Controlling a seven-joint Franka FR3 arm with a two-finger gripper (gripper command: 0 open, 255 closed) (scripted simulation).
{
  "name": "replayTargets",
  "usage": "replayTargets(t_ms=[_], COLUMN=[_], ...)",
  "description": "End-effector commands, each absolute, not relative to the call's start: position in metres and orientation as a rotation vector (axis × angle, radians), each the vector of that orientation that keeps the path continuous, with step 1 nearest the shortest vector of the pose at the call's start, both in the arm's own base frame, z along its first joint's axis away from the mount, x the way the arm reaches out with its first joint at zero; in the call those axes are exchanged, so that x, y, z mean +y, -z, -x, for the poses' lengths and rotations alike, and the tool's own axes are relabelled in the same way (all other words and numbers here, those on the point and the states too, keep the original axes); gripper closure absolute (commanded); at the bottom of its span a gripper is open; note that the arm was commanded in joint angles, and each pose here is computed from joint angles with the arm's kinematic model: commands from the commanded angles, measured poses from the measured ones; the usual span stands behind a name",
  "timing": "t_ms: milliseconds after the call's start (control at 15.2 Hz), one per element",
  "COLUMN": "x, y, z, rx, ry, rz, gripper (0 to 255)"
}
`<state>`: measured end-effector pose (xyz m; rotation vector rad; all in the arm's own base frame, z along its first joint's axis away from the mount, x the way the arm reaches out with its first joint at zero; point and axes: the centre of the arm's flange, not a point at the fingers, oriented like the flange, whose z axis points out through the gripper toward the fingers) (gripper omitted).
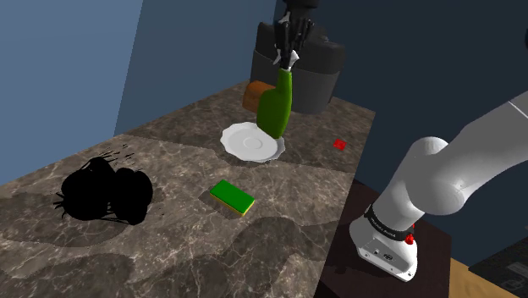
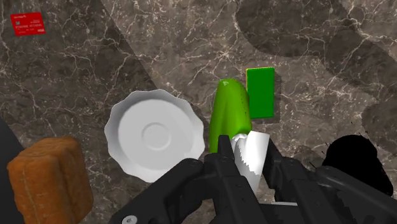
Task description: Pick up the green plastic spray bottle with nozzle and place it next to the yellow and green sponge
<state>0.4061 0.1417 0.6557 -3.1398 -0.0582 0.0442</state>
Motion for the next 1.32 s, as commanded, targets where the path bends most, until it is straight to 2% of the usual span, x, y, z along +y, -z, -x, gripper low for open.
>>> replayTargets(t_ms=[0, 1254], x=[0.166, 0.401], y=[-0.666, -0.736], z=[-0.400, -0.346], rx=[-0.056, -0.056], ry=[-0.044, -0.044], rz=[3.140, 3.140], gripper=[255, 255])
